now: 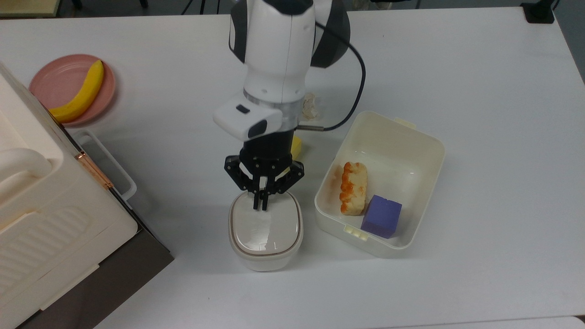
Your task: Open the trash can
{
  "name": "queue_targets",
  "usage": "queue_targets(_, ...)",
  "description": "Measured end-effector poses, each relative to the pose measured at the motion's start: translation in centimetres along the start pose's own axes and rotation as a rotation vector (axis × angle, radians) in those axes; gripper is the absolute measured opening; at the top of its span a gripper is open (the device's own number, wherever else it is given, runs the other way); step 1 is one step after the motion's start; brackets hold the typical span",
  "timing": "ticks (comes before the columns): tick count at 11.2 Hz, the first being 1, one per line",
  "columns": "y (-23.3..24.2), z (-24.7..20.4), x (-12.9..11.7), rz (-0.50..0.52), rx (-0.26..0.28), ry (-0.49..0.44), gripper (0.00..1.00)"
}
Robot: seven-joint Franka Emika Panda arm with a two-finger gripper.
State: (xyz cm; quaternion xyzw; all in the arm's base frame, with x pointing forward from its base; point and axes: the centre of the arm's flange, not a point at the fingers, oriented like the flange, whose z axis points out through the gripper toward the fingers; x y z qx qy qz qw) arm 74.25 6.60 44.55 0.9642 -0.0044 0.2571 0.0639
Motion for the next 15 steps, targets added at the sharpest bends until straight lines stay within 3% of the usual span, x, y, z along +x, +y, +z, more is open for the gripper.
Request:
queue_targets(3, 1.8, -6.7, 0.4, 0.056, 0.018, -0.040, 0.23)
queue_targets(5, 2.9, -9.8, -2.0, 0.021, 0.033, -0.193, 0.30)
queue_targets(6, 3.3, -11.2, -3.2, -0.025, 0.068, -0.284, 0.34)
queue_targets(8, 4.2, -13.5, -5.0, -0.079, 0.107, -0.418, 0.60)
queue_targets(11, 4.8, -15.5, -5.9, -0.091, 0.114, -0.480, 1.00)
queue_targets(15, 5.1, -16.6, -6.7, -0.092, 0.114, -0.534, 1.00)
